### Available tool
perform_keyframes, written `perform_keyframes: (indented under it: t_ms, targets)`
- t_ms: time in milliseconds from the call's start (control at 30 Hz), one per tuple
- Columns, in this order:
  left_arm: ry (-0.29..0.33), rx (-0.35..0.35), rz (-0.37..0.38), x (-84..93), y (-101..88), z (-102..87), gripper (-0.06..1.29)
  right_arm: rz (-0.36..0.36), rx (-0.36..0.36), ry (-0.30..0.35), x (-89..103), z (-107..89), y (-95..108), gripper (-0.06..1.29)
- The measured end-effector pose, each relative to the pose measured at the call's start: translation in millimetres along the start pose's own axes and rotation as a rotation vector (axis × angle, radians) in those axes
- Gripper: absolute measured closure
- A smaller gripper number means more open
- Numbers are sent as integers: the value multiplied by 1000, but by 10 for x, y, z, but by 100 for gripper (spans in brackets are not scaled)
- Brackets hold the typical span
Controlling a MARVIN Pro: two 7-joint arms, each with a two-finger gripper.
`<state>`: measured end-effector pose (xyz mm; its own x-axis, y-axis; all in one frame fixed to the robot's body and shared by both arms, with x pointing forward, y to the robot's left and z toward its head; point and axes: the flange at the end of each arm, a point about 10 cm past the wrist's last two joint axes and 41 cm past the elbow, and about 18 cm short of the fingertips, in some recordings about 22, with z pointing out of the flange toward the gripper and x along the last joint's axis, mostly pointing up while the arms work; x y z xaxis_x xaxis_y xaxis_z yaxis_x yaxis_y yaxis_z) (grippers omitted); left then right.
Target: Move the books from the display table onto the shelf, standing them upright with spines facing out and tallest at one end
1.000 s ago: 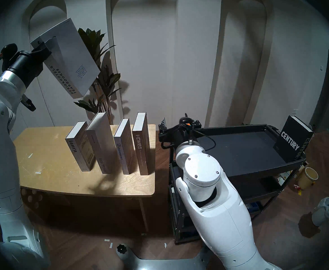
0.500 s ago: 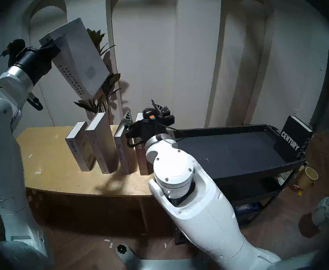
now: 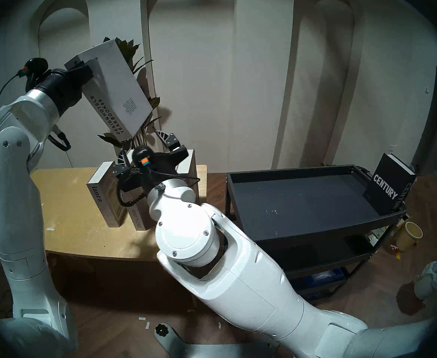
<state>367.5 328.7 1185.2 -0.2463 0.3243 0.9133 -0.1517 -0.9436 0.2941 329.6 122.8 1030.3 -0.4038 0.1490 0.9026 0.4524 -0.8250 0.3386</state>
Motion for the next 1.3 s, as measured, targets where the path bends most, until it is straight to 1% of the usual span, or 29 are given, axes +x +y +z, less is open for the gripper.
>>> perform_keyframes:
  t_ms: [167,333,533,633,667,767,933,1300]
  targets:
    - [-25,33,-25,-71,-4,79,74,-40,8,35,105,81,-130,0]
    - [-28,59,-43,-88,14,126,74,-72,0,54,158,161,-209,0]
    - [-11,109,-70,-38,38,158,74,-125,-32,61,163,305,-305,0]
    - [-4,123,-76,-16,40,160,74,-139,-44,59,153,344,-321,0]
    - [4,140,-84,9,42,161,74,-154,-58,58,141,391,-333,0]
    - [15,167,-97,45,53,158,74,-182,-84,55,121,477,-340,0]
    - [21,201,-113,68,72,153,74,-222,-126,54,95,606,-295,0]
    - [-20,269,-141,-27,124,157,74,-304,-204,75,48,847,-181,0]
